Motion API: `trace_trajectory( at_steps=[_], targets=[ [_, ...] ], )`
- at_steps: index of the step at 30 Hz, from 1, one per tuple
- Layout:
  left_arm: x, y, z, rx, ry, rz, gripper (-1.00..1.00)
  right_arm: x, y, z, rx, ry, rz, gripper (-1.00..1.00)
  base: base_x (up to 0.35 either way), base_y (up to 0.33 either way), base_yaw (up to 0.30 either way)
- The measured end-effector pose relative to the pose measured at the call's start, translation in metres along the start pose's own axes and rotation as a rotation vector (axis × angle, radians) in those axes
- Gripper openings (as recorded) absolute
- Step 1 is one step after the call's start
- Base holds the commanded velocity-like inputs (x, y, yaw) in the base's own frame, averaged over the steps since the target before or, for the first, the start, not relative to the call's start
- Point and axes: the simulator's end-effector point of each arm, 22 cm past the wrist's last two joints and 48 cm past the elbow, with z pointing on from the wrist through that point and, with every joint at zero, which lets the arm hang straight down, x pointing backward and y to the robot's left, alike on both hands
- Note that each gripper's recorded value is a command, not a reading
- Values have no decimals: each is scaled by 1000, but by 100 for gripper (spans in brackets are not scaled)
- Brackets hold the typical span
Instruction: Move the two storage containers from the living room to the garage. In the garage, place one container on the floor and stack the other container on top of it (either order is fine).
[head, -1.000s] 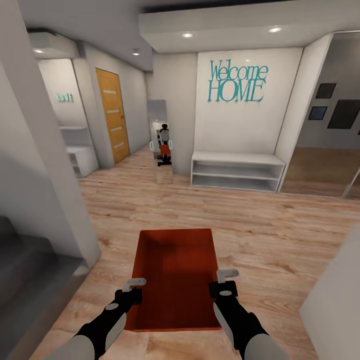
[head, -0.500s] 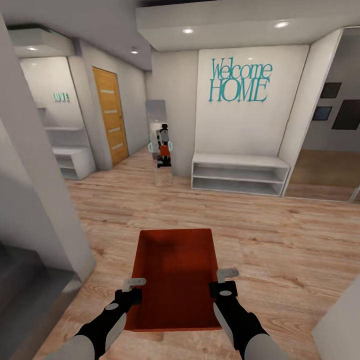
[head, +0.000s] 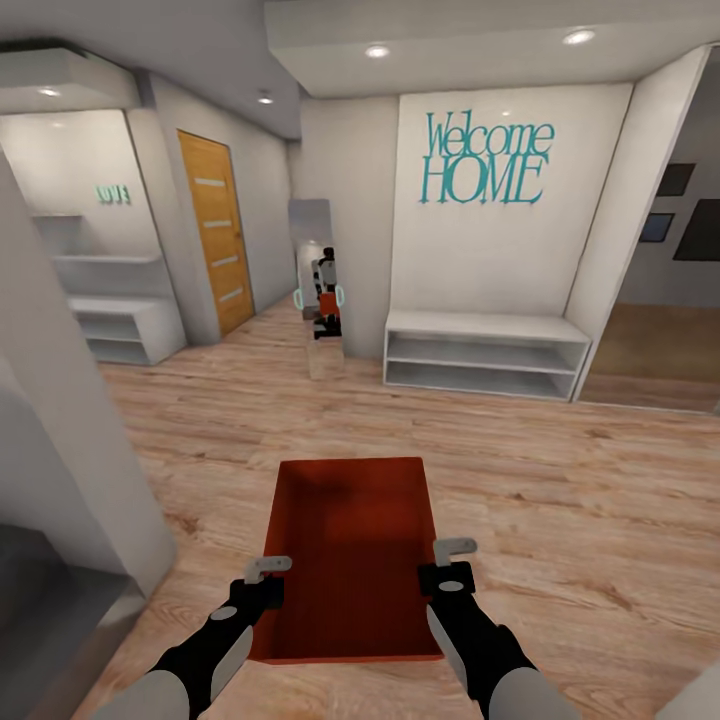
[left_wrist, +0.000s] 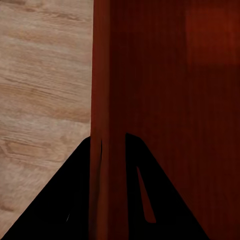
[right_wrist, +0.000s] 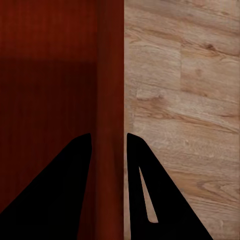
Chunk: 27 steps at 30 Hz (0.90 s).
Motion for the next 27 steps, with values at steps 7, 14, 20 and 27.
trace_trajectory(
  at_steps=[7,14,20,27],
  targets=[
    [0,0,0,0,0,0,-100,0,0,0,0,0,0,-100,292,0,0],
    [-29,3,2,-3,-64,-31,-100,-40,-5,1,-7,-67,-6,-100,0,0,0],
    [-32,4,2,-2,-71,-32,-100,-43,-4,0,-5,-74,-7,-100,0,0,0],
    [-26,0,0,-5,-71,-28,-100,-35,-7,0,-10,-74,-5,-100,0,0,0]
  ],
)
